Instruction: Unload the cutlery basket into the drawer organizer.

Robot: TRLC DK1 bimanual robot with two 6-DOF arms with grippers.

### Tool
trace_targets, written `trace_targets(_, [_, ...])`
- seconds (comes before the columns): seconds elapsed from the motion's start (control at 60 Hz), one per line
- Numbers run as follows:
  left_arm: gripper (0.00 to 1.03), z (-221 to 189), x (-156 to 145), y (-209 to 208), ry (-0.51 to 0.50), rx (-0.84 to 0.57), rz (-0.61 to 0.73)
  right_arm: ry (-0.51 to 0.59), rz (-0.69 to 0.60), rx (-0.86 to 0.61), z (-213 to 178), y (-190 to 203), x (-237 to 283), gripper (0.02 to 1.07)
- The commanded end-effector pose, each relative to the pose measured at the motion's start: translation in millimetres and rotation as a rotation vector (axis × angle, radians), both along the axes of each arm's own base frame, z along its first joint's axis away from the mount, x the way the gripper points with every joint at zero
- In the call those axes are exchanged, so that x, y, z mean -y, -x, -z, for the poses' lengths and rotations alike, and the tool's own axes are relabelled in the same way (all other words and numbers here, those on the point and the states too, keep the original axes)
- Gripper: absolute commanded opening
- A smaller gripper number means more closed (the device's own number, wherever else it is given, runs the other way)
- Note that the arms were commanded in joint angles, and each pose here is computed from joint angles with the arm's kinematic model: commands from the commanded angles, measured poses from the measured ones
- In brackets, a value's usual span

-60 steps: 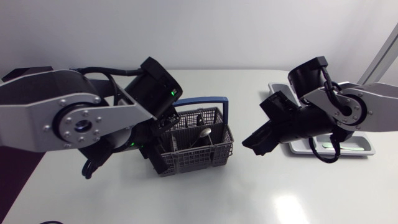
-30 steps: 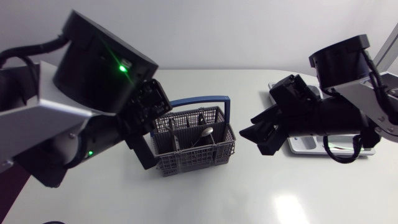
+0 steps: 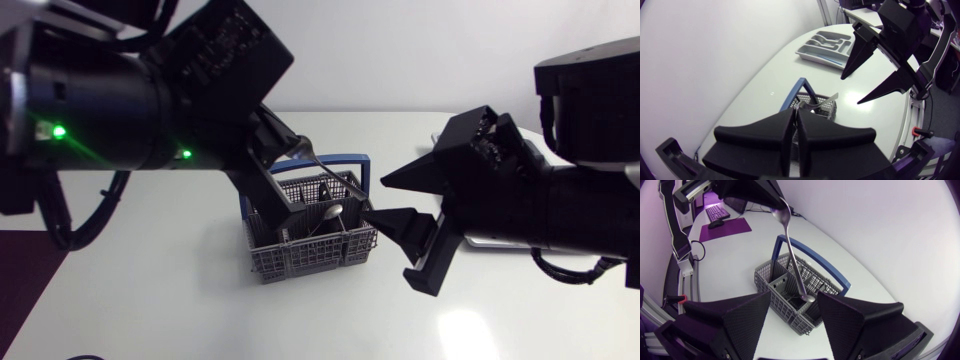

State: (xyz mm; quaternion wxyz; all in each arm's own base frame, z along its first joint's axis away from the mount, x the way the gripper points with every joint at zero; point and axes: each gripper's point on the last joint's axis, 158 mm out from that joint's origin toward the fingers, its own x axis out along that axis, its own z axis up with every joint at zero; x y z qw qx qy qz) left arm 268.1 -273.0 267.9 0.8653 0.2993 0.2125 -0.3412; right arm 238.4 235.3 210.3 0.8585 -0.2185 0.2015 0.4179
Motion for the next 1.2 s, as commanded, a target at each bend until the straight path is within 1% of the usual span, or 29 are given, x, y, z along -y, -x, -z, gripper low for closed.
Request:
trace_targets(0.0, [0.04, 9, 12, -6, 0.051, -0.099, -0.019, 0.022, -0.013, 0.020, 12, 2, -1, 0.70])
trace_targets(0.1, [0.04, 21, 22, -10, 0.069, -0.172, -0.014, 0.023, -0.012, 0.051, 15, 0, -1, 0.70])
trace_targets(0.117, [0.04, 27, 25, -12, 0.078, -0.209, -0.015, 0.029, -0.007, 0.065, 17, -1, -1, 0.70])
trace_targets(0.267, [0.04, 37, 35, -15, 0.106, -0.315, 0.000, 0.080, 0.020, 0.132, 31, -12, -1, 0.70])
trace_targets(0.3, [0.04, 39, 36, -15, 0.109, -0.337, 0.002, 0.087, 0.024, 0.145, 33, -13, -2, 0.66])
trace_targets(0.367, [0.04, 44, 39, -15, 0.110, -0.378, 0.006, 0.104, 0.023, 0.169, 36, -16, -4, 0.56])
trace_targets(0.433, [0.04, 50, 41, -14, 0.106, -0.407, 0.013, 0.117, 0.026, 0.185, 39, -19, -5, 0.50])
trace_targets(0.517, [0.04, 52, 43, -14, 0.104, -0.419, 0.017, 0.124, 0.030, 0.202, 41, -23, -8, 0.41])
trace_targets(0.55, [0.04, 53, 44, -13, 0.102, -0.426, 0.019, 0.129, 0.033, 0.215, 40, -25, -9, 0.36])
trace_targets(0.633, [0.04, 56, 45, -13, 0.094, -0.434, 0.019, 0.139, 0.036, 0.232, 39, -27, -11, 0.30])
trace_targets(0.7, [0.04, 58, 45, -13, 0.089, -0.438, 0.018, 0.153, 0.035, 0.238, 40, -29, -12, 0.30])
trace_targets(0.8, [0.04, 57, 46, -14, 0.093, -0.438, 0.018, 0.166, 0.033, 0.236, 43, -29, -14, 0.20])
trace_targets(0.867, [0.04, 56, 46, -13, 0.094, -0.439, 0.020, 0.170, 0.032, 0.235, 45, -29, -13, 0.11])
trace_targets(1.033, [0.04, 58, 47, -11, 0.090, -0.445, 0.025, 0.177, 0.031, 0.229, 46, -29, -13, 0.08])
trace_targets(1.15, [0.04, 57, 48, -10, 0.088, -0.444, 0.027, 0.182, 0.028, 0.226, 47, -28, -13, 0.08])
trace_targets(1.183, [0.06, 57, 47, -10, 0.089, -0.445, 0.026, 0.184, 0.027, 0.224, 47, -28, -13, 0.08])
